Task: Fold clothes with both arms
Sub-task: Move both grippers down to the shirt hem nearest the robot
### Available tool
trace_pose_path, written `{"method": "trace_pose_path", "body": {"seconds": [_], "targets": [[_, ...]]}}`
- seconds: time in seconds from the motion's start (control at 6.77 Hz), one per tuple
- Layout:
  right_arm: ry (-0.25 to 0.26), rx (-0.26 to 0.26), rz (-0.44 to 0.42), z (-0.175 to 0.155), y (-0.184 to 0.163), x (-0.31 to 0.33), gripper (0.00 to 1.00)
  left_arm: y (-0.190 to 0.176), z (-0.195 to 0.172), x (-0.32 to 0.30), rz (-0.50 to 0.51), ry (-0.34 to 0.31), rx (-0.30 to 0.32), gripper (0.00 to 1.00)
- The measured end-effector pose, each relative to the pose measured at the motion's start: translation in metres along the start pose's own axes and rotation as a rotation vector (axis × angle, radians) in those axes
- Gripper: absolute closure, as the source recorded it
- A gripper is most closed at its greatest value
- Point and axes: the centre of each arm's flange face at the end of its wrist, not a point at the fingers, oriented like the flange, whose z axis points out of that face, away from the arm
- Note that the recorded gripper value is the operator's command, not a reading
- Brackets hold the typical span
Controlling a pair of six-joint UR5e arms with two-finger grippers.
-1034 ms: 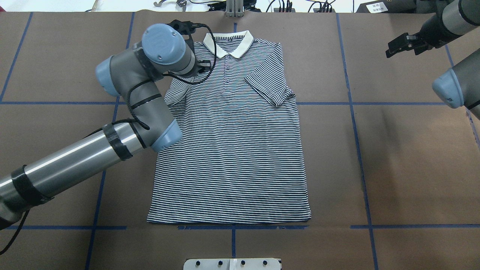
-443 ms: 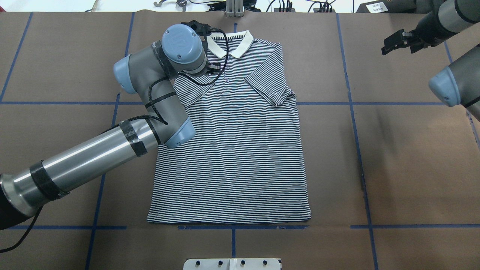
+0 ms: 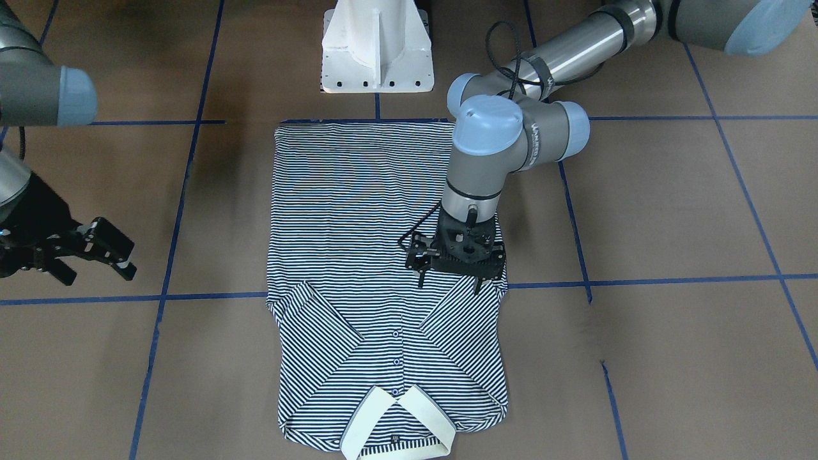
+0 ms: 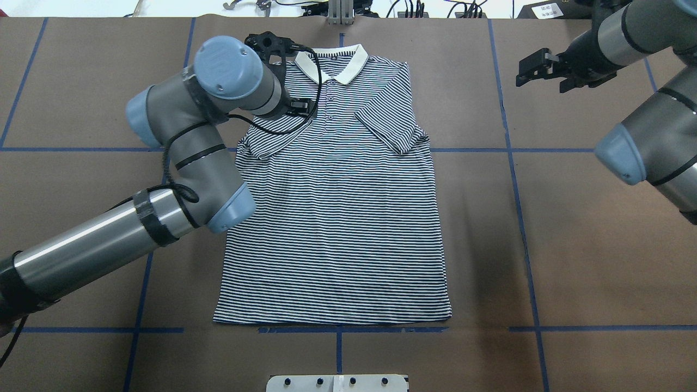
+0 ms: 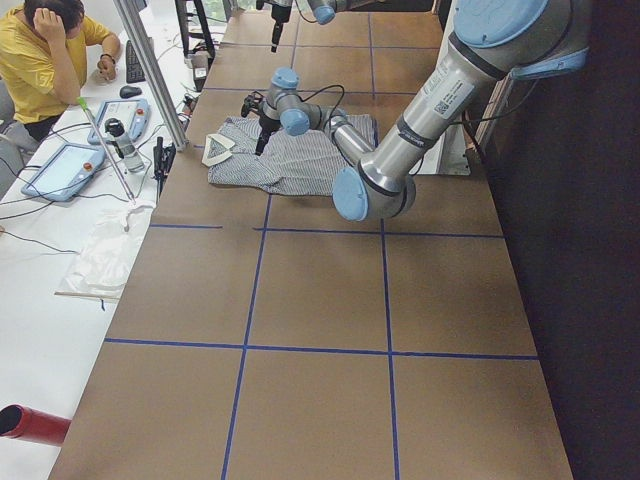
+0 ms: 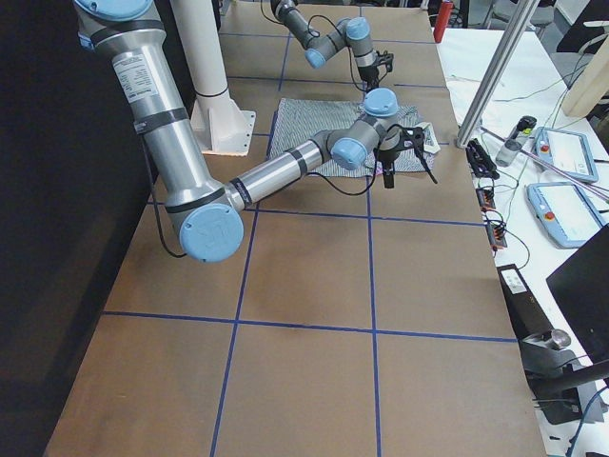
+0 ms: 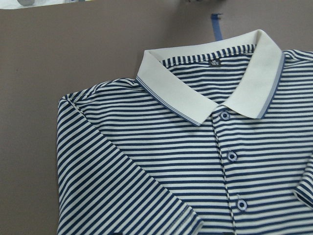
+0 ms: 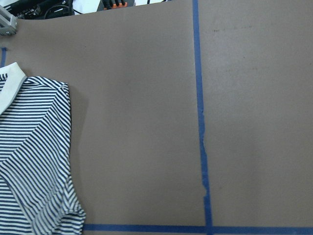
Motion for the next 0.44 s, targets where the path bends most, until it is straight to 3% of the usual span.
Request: {"method": "trace_pose_path", "body": {"seconds": [0.44], "targets": [[-0.003,0.011,0.183,-0.017,0.162,-0.069,0.01,0.09,-0.071,-0.011,0.037,0.139,-0.037,0.0]]}}
